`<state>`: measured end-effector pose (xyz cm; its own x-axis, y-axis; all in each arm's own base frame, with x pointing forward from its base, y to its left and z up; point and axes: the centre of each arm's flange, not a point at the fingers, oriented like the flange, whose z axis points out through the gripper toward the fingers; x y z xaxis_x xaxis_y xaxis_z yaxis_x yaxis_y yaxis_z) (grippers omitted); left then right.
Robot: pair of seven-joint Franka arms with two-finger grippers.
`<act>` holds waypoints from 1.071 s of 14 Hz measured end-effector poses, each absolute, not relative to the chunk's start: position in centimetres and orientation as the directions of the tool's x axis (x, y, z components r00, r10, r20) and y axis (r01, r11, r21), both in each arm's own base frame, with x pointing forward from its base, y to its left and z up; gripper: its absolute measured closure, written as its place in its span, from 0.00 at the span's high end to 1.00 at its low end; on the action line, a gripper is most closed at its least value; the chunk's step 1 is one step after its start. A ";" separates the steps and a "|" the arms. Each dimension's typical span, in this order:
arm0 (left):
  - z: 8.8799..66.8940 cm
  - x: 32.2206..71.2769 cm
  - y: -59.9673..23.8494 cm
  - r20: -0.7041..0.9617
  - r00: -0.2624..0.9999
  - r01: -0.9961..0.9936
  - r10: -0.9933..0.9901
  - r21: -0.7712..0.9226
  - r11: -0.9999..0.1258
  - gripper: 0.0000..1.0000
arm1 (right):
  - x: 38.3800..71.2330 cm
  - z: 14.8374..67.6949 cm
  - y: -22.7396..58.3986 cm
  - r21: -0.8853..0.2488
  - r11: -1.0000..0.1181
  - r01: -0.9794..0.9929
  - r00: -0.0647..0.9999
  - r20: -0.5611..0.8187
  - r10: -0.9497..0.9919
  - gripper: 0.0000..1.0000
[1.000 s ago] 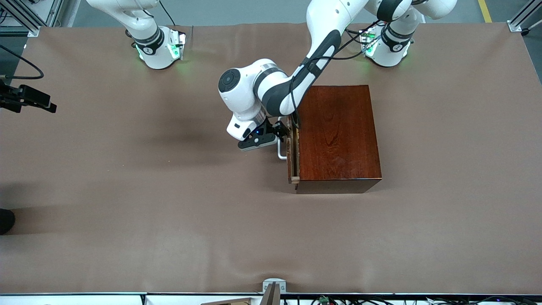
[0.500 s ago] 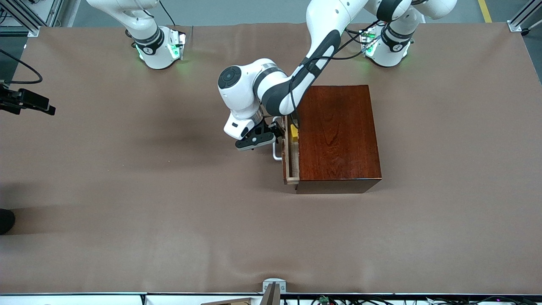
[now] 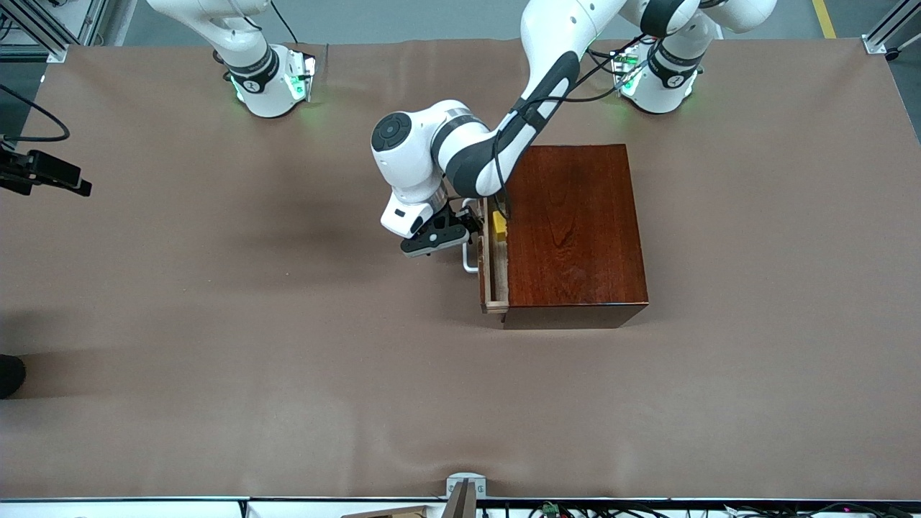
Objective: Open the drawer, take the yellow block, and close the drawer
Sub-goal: 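Pull the drawer handle outward with the left gripper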
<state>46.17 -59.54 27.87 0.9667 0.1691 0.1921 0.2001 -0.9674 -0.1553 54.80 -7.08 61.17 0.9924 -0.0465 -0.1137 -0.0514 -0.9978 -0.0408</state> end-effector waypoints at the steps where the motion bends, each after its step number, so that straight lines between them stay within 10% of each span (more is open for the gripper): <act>1: 27.9 46.2 -59.5 0.192 0.967 0.201 0.170 -0.154 -0.968 1.00 | 54.8 61.2 -7.0 -0.041 -0.998 -0.049 0.993 -0.114 -0.044 1.00; 15: 29.7 45.2 -62.3 0.212 0.951 0.230 0.225 0.000 -0.973 1.00 | 54.7 61.0 -6.7 -0.042 -0.998 -0.045 0.991 -0.129 -0.039 1.00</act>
<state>45.20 -62.30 29.75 0.9510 0.2249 0.2121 0.2301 -0.9732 0.0004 54.69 -6.68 61.03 0.9909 -0.0388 -0.1287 -0.0446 -0.9981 -0.0422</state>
